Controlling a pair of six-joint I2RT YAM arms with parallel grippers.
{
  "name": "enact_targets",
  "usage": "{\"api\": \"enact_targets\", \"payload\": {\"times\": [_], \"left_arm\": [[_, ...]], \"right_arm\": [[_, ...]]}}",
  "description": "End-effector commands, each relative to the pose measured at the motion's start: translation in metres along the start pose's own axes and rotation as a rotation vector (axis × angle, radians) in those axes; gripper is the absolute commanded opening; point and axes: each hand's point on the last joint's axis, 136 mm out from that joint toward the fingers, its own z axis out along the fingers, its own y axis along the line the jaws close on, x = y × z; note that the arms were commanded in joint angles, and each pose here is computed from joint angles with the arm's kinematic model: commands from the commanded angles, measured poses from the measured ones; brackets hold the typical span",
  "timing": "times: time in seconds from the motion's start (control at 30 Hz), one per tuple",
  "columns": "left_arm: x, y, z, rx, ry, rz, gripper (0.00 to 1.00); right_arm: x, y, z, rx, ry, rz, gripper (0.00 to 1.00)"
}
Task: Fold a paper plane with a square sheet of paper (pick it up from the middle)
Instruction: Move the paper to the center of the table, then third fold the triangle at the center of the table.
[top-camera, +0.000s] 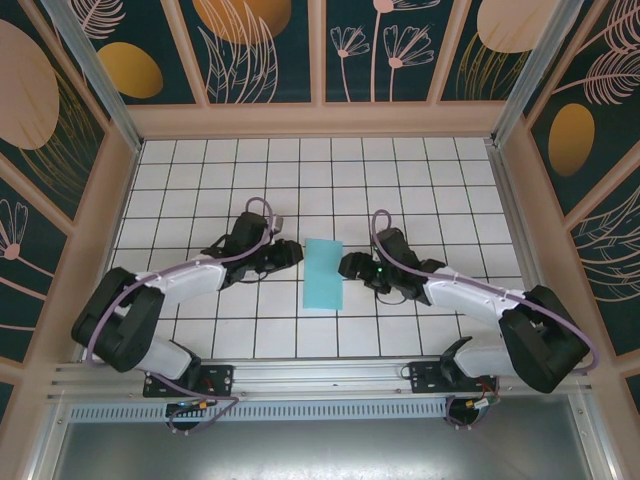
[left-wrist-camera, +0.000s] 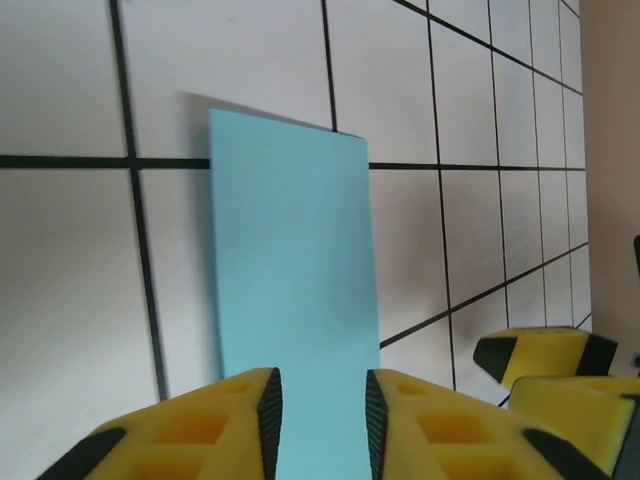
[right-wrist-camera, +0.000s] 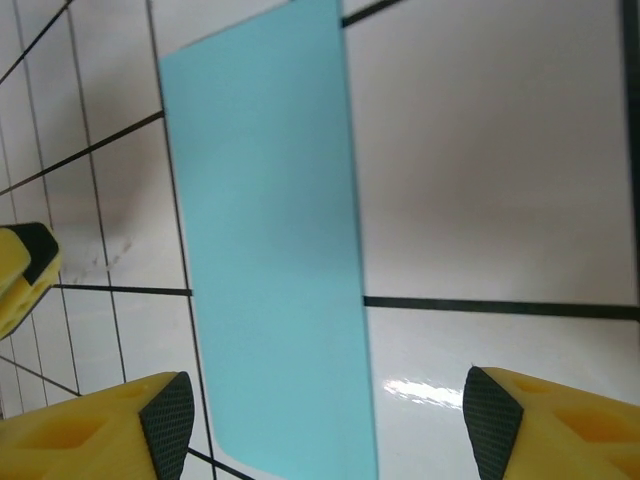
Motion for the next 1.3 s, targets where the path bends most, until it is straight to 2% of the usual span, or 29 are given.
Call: {"api": "enact_targets", "payload": {"times": [0.0,0.2,0.43,0.83,1.27], "left_arm": [[-0.005,-0.020,0.017,0.054,0.018,0.025,0.25],[-0.002,0.002,0.043,-0.059,0.052,0.024,0.16],[0.010,0.028,0.058,-0.124,0.093,0.003,0.12],[0.027,0.067,0.059,-0.250,0.110,-0.029,0.10],[0.034,0.075,0.059,-0.264,0.119,-0.046,0.09]], "right_arm": [[-0.007,0.007,-0.004,-0.045,-0.031,0.067,0.74],[-0.004,0.004,0.000,-0.031,-0.015,0.098,0.71],[0.004,-0.002,0.007,-0.015,0.029,0.119,0.69],[0.022,0.005,0.011,-0.051,0.097,0.142,0.66],[0.048,0.000,0.027,-0.021,0.178,0.129,0.56]]}}
